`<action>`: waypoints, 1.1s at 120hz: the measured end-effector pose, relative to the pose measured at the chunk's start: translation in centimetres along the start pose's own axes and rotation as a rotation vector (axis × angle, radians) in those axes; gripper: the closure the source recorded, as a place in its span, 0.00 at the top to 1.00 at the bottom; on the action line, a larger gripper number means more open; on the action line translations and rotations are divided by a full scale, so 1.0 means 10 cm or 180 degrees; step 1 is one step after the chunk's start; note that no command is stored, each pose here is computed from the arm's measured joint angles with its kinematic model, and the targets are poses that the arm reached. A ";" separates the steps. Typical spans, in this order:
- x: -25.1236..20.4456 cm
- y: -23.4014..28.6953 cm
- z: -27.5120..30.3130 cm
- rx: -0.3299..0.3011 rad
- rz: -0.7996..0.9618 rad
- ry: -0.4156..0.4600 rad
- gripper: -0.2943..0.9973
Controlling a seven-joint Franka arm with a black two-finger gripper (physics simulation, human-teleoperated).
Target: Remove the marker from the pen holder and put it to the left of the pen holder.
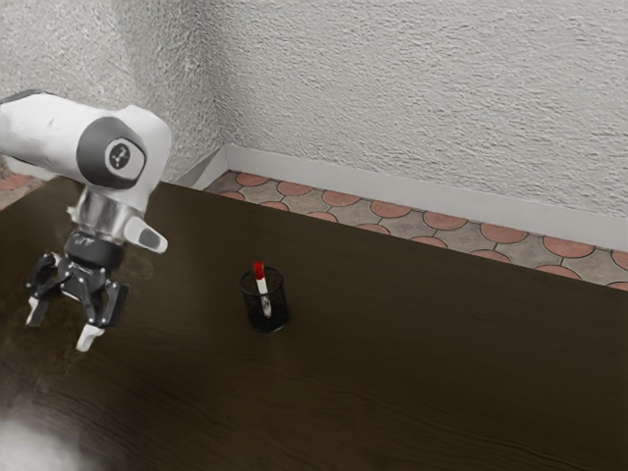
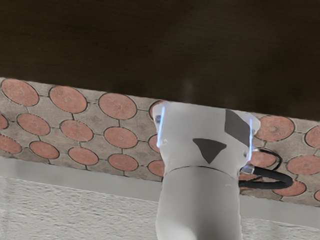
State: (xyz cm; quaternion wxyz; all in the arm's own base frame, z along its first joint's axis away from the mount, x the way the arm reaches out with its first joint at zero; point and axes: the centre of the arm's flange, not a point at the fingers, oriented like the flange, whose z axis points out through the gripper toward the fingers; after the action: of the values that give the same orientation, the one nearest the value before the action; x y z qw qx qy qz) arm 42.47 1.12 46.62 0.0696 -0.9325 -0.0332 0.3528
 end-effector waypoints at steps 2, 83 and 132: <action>-0.07 0.14 -0.31 0.0047 0.0072 0.0354 0.77; 2.37 0.74 -0.90 -0.0347 0.0184 0.2517 0.77; 2.04 0.87 -0.62 -0.0517 -0.0432 0.2615 0.77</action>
State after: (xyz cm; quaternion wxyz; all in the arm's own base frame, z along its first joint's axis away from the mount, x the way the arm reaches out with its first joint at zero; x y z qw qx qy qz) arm 61.95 -5.83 36.54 0.0264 -0.9938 -0.0917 -0.0574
